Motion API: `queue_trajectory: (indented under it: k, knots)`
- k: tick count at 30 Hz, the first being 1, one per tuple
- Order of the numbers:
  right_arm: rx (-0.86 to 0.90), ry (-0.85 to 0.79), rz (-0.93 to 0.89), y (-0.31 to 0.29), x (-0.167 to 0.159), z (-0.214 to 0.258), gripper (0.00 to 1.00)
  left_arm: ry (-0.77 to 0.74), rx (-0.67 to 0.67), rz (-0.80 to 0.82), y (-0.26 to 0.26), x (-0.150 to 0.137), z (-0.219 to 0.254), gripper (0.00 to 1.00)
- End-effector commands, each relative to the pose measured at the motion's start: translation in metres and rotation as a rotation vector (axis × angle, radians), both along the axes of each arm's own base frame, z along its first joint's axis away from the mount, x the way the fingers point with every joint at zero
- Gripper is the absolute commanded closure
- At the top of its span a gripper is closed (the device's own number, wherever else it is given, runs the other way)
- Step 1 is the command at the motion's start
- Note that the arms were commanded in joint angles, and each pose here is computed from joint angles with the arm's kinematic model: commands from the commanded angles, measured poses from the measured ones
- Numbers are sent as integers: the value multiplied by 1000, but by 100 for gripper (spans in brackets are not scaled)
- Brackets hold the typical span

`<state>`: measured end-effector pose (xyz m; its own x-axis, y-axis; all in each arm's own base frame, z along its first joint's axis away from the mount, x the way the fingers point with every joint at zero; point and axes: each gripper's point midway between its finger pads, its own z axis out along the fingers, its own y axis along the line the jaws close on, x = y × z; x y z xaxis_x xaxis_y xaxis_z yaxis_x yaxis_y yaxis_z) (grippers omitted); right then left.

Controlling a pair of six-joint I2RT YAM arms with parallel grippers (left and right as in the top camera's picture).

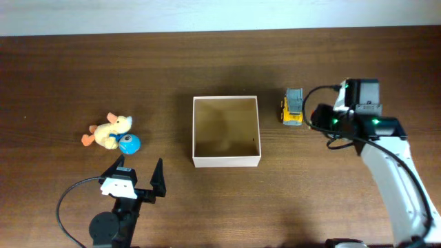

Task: Pack container
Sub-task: 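Lift the cube and carry it left over the box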

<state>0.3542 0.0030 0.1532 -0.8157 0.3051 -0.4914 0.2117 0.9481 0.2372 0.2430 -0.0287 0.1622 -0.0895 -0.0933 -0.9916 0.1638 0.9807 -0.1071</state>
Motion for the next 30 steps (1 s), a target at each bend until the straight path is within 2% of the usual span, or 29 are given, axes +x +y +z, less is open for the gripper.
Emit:
queue_trajectory:
  k: [1,8,17,21,30]
  knots:
    - [92,-130,87,21,7,52,46,-9,18,-17,-3,-1,0,1]
    - [155,-252,259,76,-4,98,46,-9,18,-17,-3,-1,0,1]
    - [177,-319,543,181,-27,112,46,-9,18,-17,-3,-1,0,1]
    - [102,-311,556,202,-23,97,46,-9,18,-17,-3,-1,0,1]
    - [23,-186,532,224,5,27,46,-9,18,-17,-3,-1,0,1]
